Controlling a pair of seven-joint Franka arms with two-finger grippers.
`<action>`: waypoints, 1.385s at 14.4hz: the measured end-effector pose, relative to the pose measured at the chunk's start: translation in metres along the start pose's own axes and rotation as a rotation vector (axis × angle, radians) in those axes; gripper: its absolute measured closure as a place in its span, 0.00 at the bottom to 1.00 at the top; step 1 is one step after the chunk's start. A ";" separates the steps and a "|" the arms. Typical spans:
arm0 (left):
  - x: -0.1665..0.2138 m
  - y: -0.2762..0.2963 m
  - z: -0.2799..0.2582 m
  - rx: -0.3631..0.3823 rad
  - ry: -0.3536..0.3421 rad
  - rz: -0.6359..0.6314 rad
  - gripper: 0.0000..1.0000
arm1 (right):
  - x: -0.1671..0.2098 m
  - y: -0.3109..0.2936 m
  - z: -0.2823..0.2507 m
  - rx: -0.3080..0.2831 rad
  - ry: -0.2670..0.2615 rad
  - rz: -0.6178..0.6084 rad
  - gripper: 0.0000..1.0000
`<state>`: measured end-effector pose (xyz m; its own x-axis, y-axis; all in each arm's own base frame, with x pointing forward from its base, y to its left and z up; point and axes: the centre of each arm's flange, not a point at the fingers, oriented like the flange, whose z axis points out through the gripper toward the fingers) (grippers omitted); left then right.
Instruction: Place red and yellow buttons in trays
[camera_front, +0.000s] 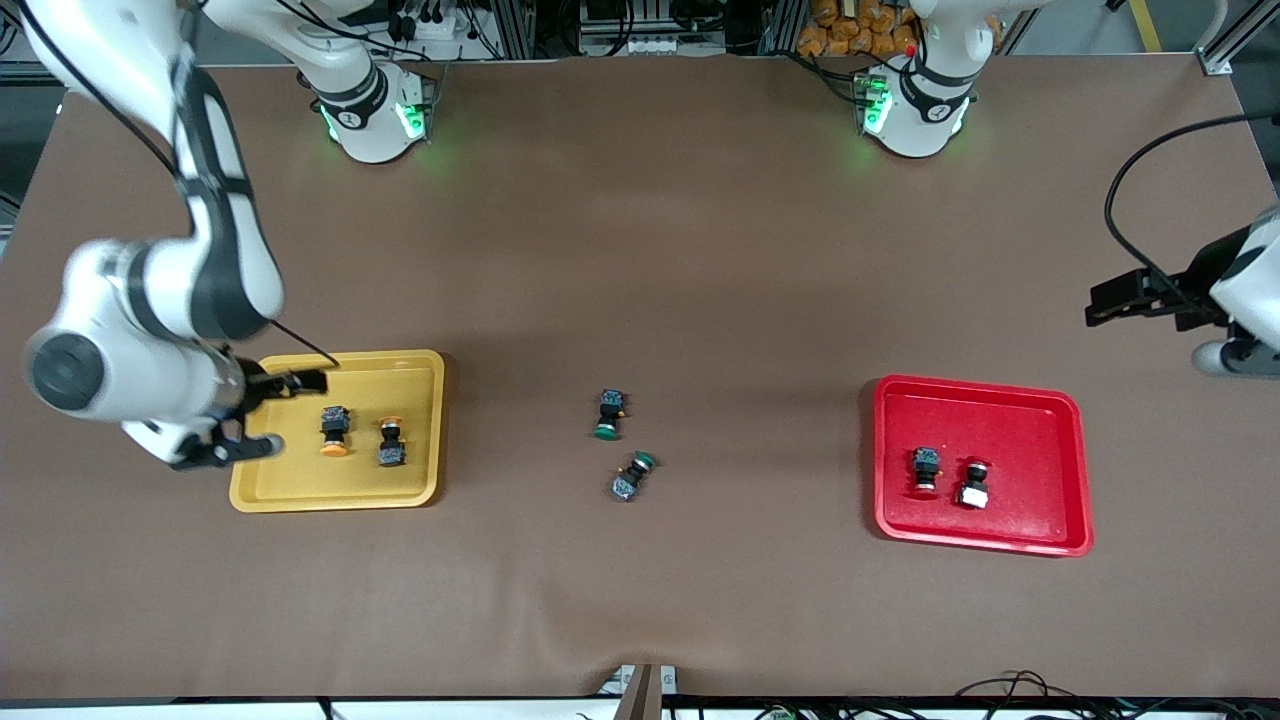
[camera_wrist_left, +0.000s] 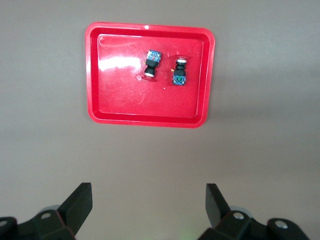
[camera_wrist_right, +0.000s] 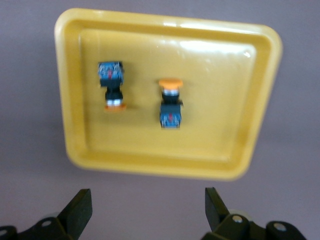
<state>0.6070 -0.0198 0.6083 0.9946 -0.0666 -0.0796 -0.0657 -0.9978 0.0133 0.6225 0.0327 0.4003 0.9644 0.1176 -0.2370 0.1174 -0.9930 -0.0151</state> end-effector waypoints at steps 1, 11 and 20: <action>-0.005 0.001 -0.007 0.003 0.010 0.000 0.00 | -0.015 -0.004 -0.024 -0.009 0.001 0.010 0.00; -0.038 0.011 -0.041 0.027 0.071 0.004 0.00 | -0.155 -0.008 -0.181 -0.034 0.116 0.011 0.00; -0.037 0.010 -0.039 0.027 0.071 0.005 0.00 | -0.152 -0.010 -0.176 -0.035 0.126 0.012 0.00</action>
<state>0.5725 -0.0273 0.6508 0.9974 -0.0717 -0.0085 -0.0718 -0.9973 -0.0135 0.5166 0.0266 0.6071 0.9876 0.1090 -0.1133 0.1121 -0.9935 0.0215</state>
